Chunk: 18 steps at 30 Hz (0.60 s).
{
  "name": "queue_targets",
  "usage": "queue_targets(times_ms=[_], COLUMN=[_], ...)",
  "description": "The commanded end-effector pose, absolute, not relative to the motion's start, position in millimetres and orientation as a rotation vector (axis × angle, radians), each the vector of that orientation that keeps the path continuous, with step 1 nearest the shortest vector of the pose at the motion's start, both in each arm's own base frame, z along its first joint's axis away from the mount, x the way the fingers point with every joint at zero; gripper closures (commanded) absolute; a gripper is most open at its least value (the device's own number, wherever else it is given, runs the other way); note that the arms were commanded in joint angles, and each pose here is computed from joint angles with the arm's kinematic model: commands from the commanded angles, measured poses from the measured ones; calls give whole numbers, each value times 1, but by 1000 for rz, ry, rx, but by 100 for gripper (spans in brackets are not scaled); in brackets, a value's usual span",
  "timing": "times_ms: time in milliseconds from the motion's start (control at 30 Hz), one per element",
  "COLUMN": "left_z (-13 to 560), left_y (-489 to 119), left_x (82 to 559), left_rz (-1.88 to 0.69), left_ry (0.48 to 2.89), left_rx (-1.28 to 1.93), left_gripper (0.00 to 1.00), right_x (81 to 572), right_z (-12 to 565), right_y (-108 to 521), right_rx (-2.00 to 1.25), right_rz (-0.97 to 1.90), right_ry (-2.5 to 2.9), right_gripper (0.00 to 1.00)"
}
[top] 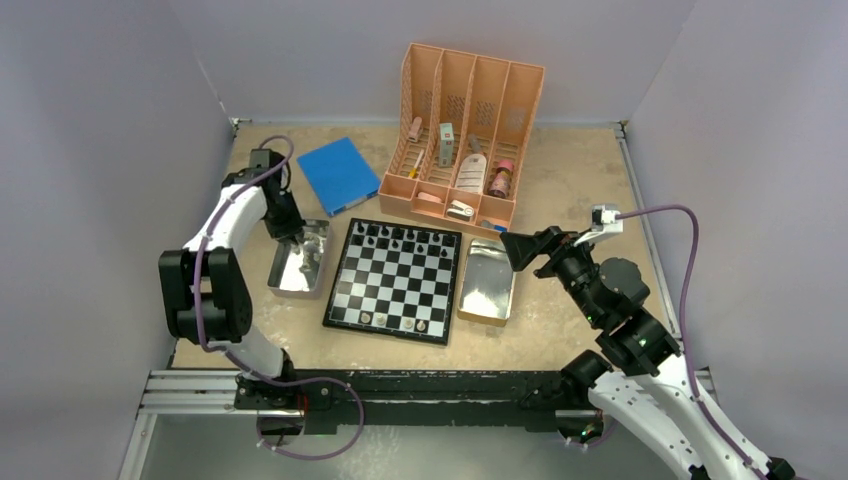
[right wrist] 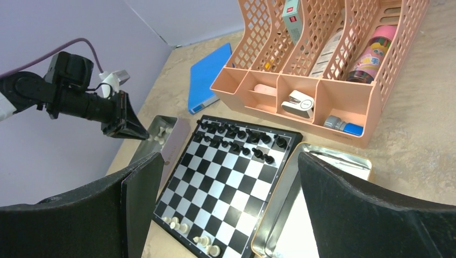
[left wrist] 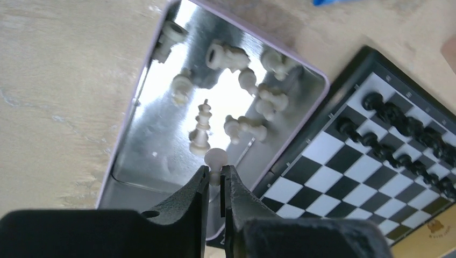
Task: Set up the chess pieces on the board
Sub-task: Pick up the chess piece from the storage box.
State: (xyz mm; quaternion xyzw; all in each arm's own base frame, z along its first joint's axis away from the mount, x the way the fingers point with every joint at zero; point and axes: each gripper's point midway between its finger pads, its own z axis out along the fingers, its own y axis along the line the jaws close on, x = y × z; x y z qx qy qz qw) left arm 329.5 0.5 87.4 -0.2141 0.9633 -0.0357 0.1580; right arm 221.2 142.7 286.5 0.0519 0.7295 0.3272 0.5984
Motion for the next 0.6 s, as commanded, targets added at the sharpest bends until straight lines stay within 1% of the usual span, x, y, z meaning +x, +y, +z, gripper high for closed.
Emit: queue_targets(times_ms=[0,133,300,433,567], left_z=[117,128,137,134,126], left_y=[-21,-48,-75,-101,-124], left_x=[329,319,305,286,262], left_rz=[-167,-141,-182,-237,-213], left_ry=[2712,2721,2733,2775,2829], left_rx=[-518,-424,-353,-279,-218], left_gripper=[94,94,94,93,93], right_x=[227,229,230,233,235], right_z=[303,301,299,298,296], right_y=[139,139,140,141,142], right_rx=[146,159,158,154,149], right_rz=[751,745,741,730,722], right_ry=[1635,1641,1650,1660,1666], right_gripper=[3,3,3,3,3])
